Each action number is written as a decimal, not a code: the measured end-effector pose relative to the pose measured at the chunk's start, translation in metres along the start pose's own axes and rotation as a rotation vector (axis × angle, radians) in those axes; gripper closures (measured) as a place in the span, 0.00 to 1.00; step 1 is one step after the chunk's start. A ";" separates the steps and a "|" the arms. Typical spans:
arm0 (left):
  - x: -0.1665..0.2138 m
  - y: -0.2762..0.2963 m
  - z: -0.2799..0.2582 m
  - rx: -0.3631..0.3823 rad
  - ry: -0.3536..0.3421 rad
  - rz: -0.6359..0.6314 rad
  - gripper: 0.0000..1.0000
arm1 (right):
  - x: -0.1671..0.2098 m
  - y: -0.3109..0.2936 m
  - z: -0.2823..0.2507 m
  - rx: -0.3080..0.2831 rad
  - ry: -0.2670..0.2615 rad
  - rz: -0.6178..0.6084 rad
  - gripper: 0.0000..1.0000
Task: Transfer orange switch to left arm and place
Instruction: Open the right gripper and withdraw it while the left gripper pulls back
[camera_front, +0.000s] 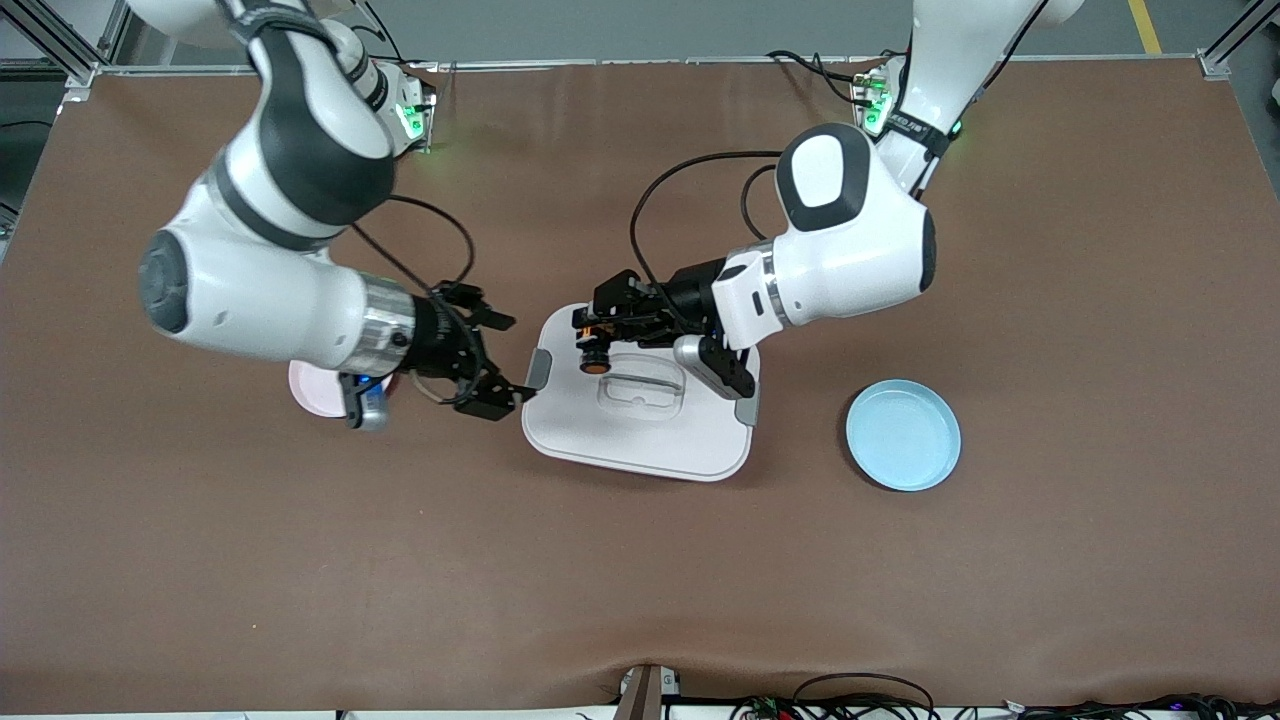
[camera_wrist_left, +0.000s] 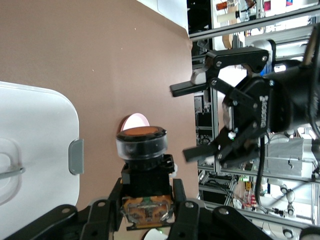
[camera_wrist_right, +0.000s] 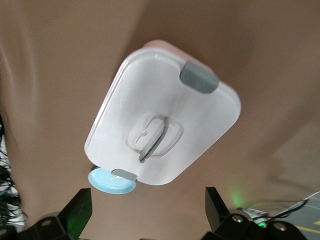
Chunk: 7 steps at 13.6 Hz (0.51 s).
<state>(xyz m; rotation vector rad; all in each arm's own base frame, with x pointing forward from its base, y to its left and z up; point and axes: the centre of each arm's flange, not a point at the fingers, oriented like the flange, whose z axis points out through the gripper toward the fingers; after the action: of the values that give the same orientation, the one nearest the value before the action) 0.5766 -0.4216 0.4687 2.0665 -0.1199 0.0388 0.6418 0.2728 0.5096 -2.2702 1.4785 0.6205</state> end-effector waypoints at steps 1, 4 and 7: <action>0.001 0.002 -0.009 0.017 -0.020 0.023 0.59 | 0.015 0.004 -0.010 -0.027 0.020 -0.038 0.00; 0.002 0.009 -0.036 0.058 -0.053 0.054 0.59 | 0.046 0.019 -0.025 -0.127 0.069 -0.165 0.00; 0.000 0.015 -0.054 0.075 -0.088 0.074 0.59 | 0.074 0.035 -0.062 -0.182 0.076 -0.298 0.00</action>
<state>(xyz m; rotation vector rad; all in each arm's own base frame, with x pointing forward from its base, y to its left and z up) 0.5764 -0.3812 0.5079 2.1383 -0.2527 -0.0025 0.6463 0.1712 0.5193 -2.6131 1.1205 0.6036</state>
